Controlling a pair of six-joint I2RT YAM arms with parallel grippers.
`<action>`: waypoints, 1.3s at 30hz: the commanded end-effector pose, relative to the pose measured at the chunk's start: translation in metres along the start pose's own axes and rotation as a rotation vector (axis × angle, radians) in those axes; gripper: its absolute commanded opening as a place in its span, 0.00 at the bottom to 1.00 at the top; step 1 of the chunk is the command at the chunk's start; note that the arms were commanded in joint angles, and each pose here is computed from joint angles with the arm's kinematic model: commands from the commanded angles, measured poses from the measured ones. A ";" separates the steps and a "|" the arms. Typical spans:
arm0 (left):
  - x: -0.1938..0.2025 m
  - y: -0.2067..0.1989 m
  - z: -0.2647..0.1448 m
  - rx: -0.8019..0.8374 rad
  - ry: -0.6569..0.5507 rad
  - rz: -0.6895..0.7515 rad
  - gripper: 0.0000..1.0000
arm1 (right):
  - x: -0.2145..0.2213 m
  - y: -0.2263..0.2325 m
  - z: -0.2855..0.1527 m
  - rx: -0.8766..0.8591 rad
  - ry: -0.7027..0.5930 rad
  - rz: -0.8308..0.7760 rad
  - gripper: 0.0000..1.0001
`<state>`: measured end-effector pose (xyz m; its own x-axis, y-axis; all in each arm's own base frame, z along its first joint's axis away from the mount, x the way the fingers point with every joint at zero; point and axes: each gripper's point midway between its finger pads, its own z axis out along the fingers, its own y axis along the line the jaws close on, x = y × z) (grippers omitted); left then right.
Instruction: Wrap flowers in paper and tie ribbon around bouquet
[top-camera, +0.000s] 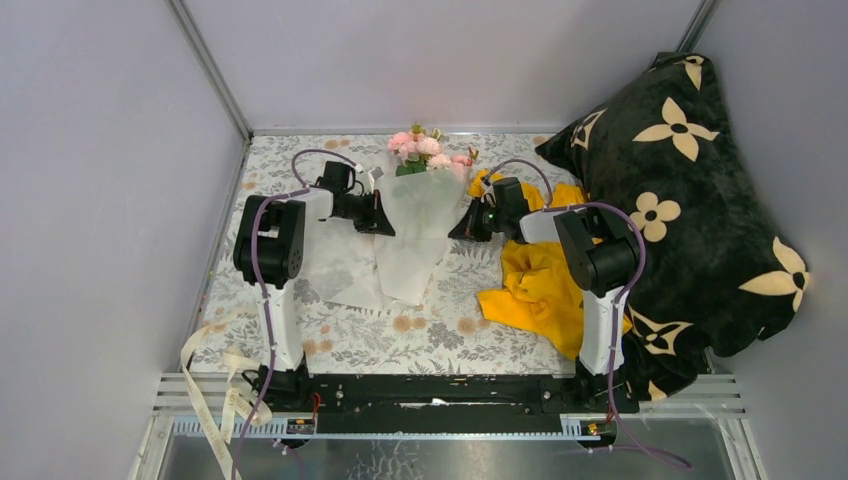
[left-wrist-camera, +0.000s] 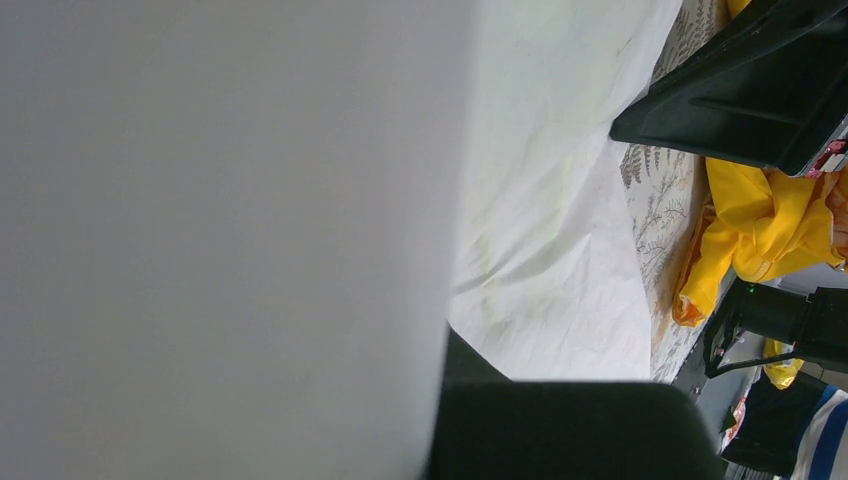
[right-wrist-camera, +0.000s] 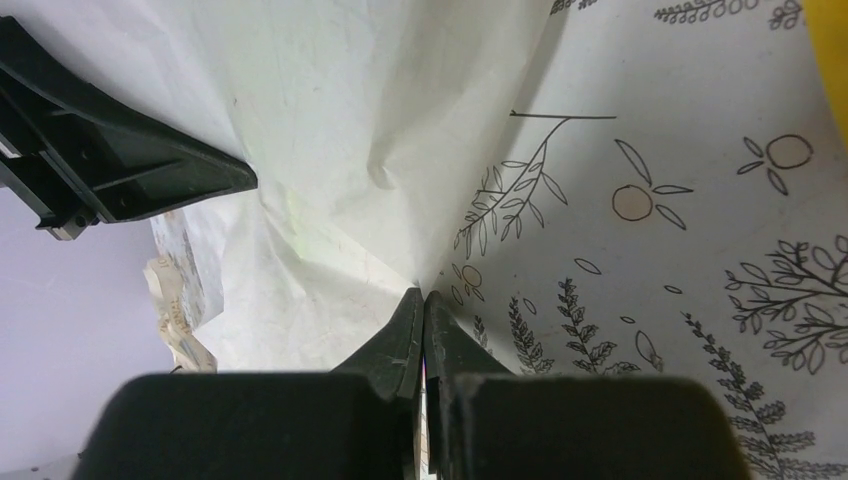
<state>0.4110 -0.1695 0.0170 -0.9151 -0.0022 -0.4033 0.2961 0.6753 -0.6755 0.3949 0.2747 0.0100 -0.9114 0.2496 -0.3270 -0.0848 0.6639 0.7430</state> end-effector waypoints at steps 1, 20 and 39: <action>0.007 0.028 -0.001 -0.091 0.009 -0.017 0.00 | -0.011 -0.008 -0.019 0.070 -0.027 -0.054 0.00; 0.025 0.011 0.003 -0.052 0.044 -0.006 0.00 | 0.077 0.118 -0.038 -0.121 0.217 -0.470 0.18; 0.025 0.001 -0.001 -0.041 0.019 0.010 0.00 | 0.144 0.006 -0.066 0.267 0.396 -0.420 0.03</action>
<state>0.3966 -0.1726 0.0170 -0.9127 0.0047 -0.4086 0.3046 0.6745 -0.6726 0.2372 0.3085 0.0092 -0.9201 -0.2597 -0.2932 -0.3868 0.7199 0.5763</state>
